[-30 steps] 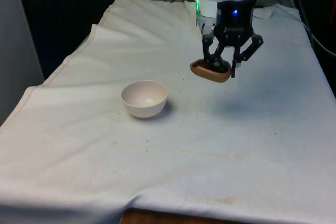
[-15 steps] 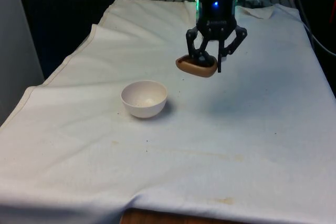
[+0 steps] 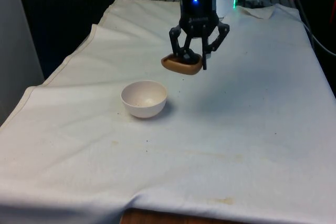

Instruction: Pour the coffee beans from the cup into the bowl.

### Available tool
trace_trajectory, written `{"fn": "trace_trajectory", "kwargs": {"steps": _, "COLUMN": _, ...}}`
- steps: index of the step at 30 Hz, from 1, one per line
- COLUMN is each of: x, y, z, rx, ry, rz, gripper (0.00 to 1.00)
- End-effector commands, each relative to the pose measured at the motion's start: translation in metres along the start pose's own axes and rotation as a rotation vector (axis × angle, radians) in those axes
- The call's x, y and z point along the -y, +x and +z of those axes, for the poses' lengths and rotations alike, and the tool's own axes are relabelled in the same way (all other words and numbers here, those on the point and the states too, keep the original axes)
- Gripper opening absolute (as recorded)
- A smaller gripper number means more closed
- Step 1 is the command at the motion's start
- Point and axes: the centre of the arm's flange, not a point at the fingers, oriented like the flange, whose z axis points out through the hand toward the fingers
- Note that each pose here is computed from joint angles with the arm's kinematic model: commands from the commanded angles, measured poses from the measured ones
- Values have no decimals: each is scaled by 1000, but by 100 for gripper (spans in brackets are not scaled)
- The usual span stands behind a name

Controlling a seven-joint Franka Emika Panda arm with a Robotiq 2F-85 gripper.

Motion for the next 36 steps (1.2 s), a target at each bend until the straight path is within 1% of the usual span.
{"fn": "trace_trajectory", "kwargs": {"steps": 1, "x": -5, "y": 0, "z": -1, "rx": 2, "ry": 17, "rz": 3, "gripper": 0}}
{"fn": "trace_trajectory", "kwargs": {"steps": 6, "x": -18, "y": -1, "z": -2, "rx": -5, "ry": 33, "rz": 7, "gripper": 0}}
{"fn": "trace_trajectory", "kwargs": {"steps": 7, "x": -19, "y": -2, "z": -2, "rx": -8, "ry": 23, "rz": 8, "gripper": 0}}
{"fn": "trace_trajectory", "kwargs": {"steps": 8, "x": -23, "y": -2, "z": -2, "rx": -5, "ry": 40, "rz": 10, "gripper": 0}}
{"fn": "trace_trajectory", "kwargs": {"steps": 10, "x": -25, "y": -2, "z": -3, "rx": -7, "ry": 42, "rz": 10, "gripper": 0}}
{"fn": "trace_trajectory", "kwargs": {"steps": 15, "x": -39, "y": -3, "z": -4, "rx": -14, "ry": 63, "rz": 17, "gripper": 0}}
{"fn": "trace_trajectory", "kwargs": {"steps": 16, "x": -40, "y": -4, "z": -5, "rx": -17, "ry": 55, "rz": 17, "gripper": 0}}
{"fn": "trace_trajectory", "kwargs": {"steps": 17, "x": -44, "y": -3, "z": -5, "rx": -15, "ry": 72, "rz": 20, "gripper": 0}}
{"fn": "trace_trajectory", "kwargs": {"steps": 21, "x": -51, "y": -4, "z": -6, "rx": -21, "ry": 91, "rz": 25, "gripper": 0}}
{"fn": "trace_trajectory", "kwargs": {"steps": 24, "x": -58, "y": -5, "z": -7, "rx": -24, "ry": 114, "rz": 31, "gripper": 0}}
{"fn": "trace_trajectory", "kwargs": {"steps": 25, "x": -57, "y": -6, "z": -7, "rx": -26, "ry": 102, "rz": 30, "gripper": 0}}
{"fn": "trace_trajectory", "kwargs": {"steps": 26, "x": -59, "y": -5, "z": -7, "rx": -24, "ry": 120, "rz": 33, "gripper": 0}}
{"fn": "trace_trajectory", "kwargs": {"steps": 31, "x": -68, "y": -5, "z": -8, "rx": -28, "ry": 153, "rz": 40, "gripper": 0}}
{"fn": "trace_trajectory", "kwargs": {"steps": 32, "x": -72, "y": -5, "z": -8, "rx": -27, "ry": 167, "rz": 45, "gripper": 0}}
{"fn": "trace_trajectory", "kwargs": {"steps": 33, "x": -70, "y": -6, "z": -8, "rx": -29, "ry": 150, "rz": 41, "gripper": 0}}
{"fn": "trace_trajectory", "kwargs": {"steps": 34, "x": -74, "y": -6, "z": -8, "rx": -27, "ry": 173, "rz": 46, "gripper": 0}}
{"fn": "trace_trajectory", "kwargs": {"steps": 36, "x": -78, "y": -5, "z": -8, "rx": -25, "ry": 185, "rz": 49, "gripper": 0}}
